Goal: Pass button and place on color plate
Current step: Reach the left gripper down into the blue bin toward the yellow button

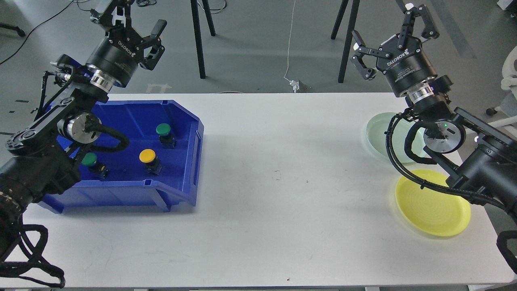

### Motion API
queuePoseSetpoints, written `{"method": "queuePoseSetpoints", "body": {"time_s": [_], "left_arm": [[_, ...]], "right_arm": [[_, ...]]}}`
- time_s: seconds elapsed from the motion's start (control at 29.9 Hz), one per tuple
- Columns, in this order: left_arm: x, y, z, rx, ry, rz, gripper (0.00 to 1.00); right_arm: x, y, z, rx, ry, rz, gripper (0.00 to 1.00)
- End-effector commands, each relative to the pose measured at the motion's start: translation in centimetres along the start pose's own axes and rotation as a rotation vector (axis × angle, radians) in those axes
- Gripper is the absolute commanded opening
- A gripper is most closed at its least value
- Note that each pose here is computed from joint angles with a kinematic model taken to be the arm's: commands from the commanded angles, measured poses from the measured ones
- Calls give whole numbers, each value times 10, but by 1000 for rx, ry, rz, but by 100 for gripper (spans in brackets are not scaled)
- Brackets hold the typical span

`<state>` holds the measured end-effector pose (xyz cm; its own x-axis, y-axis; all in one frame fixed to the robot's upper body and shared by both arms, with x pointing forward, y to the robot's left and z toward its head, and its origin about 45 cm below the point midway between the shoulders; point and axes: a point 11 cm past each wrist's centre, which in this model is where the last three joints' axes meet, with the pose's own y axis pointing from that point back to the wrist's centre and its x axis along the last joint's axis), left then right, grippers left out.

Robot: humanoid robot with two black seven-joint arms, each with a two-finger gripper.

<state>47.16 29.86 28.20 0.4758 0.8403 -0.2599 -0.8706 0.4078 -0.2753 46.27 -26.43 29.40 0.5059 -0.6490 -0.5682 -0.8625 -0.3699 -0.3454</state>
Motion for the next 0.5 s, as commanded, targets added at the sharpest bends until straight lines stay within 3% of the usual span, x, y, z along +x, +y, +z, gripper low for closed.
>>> {"method": "queuePoseSetpoints", "body": {"time_s": [0.0, 0.3, 0.47], "left_arm": [[1, 2, -3, 6, -1, 3, 85], [11, -1, 8, -47, 40, 54, 85], [-42, -23, 10, -95, 112, -87, 85]], "right_arm": [[2, 0, -10, 26, 2, 6, 99], [-2, -5, -11, 43, -11, -1, 99], [0, -3, -10, 42, -14, 5, 99]]}}
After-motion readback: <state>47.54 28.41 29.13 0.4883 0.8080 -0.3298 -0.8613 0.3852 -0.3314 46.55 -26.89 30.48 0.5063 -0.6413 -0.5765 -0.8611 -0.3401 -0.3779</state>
